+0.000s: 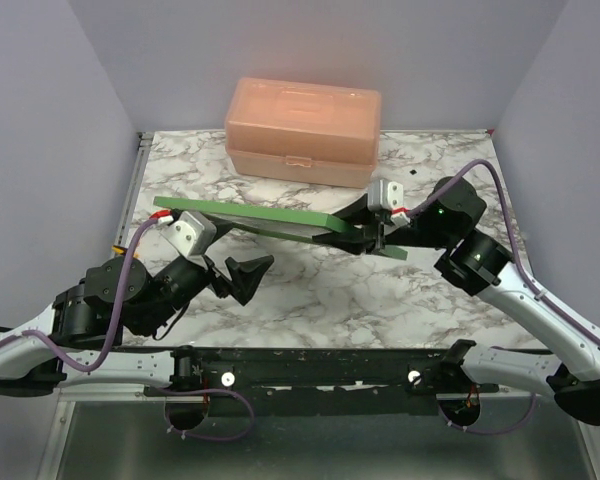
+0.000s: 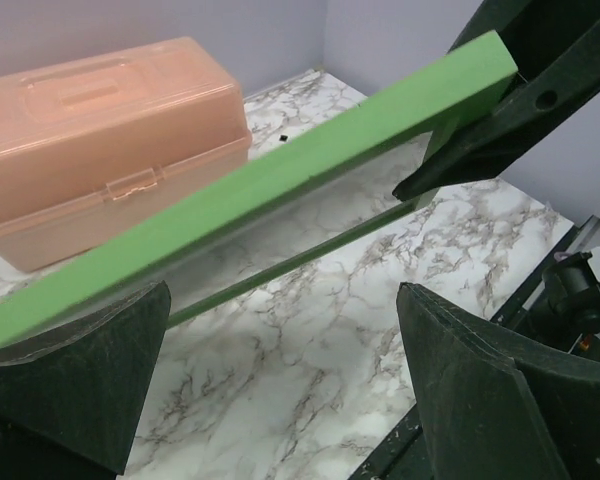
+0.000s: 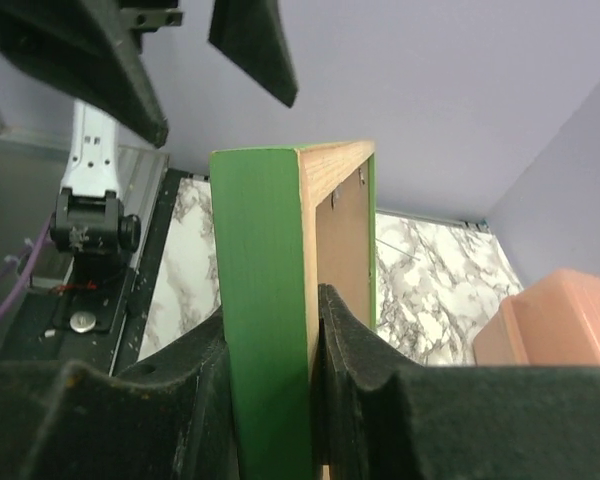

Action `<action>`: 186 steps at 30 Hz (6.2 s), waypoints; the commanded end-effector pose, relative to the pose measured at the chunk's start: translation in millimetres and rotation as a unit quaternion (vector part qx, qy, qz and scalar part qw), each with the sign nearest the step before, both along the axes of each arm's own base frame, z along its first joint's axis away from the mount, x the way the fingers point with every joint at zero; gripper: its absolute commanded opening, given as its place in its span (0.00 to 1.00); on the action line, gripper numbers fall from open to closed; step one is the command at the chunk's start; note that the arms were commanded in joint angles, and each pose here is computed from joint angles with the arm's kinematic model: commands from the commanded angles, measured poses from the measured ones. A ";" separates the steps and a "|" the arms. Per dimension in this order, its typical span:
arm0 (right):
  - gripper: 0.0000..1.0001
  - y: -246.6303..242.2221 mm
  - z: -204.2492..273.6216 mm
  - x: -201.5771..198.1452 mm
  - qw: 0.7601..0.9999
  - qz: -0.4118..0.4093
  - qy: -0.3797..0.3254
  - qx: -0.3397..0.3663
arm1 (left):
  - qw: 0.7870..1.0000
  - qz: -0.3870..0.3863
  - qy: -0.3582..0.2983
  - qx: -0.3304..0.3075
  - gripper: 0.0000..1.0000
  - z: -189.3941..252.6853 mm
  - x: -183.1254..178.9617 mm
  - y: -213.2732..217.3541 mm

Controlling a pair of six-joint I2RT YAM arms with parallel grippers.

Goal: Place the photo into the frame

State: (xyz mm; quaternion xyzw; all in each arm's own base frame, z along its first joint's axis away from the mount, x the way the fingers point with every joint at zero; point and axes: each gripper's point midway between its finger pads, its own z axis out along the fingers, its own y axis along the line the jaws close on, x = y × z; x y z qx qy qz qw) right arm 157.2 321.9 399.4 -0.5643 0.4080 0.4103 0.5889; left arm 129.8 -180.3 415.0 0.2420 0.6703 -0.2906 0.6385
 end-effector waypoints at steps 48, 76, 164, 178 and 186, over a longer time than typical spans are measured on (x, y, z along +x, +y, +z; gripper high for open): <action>0.08 -167.9 -366.8 123.0 0.597 -0.453 0.663 -0.017 | 0.923 0.076 0.376 0.031 0.98 -227.3 42.6 -69.9; 1.00 -213.4 -344.5 184.5 0.605 -0.575 0.544 -0.087 | 0.811 0.233 0.535 -0.055 0.99 -346.0 43.1 20.9; 0.96 -162.8 -369.9 -73.9 0.478 -0.348 0.798 -0.117 | 0.799 0.082 0.584 0.117 0.82 -360.3 168.0 -140.7; 0.96 -155.1 -356.5 -73.1 0.491 -0.319 0.803 -0.111 | 0.797 0.056 0.585 0.138 0.82 -364.7 168.3 -174.1; 0.96 -151.1 -351.4 -62.2 0.501 -0.317 0.799 -0.103 | 0.813 0.123 0.533 0.201 0.95 -350.7 178.6 -140.2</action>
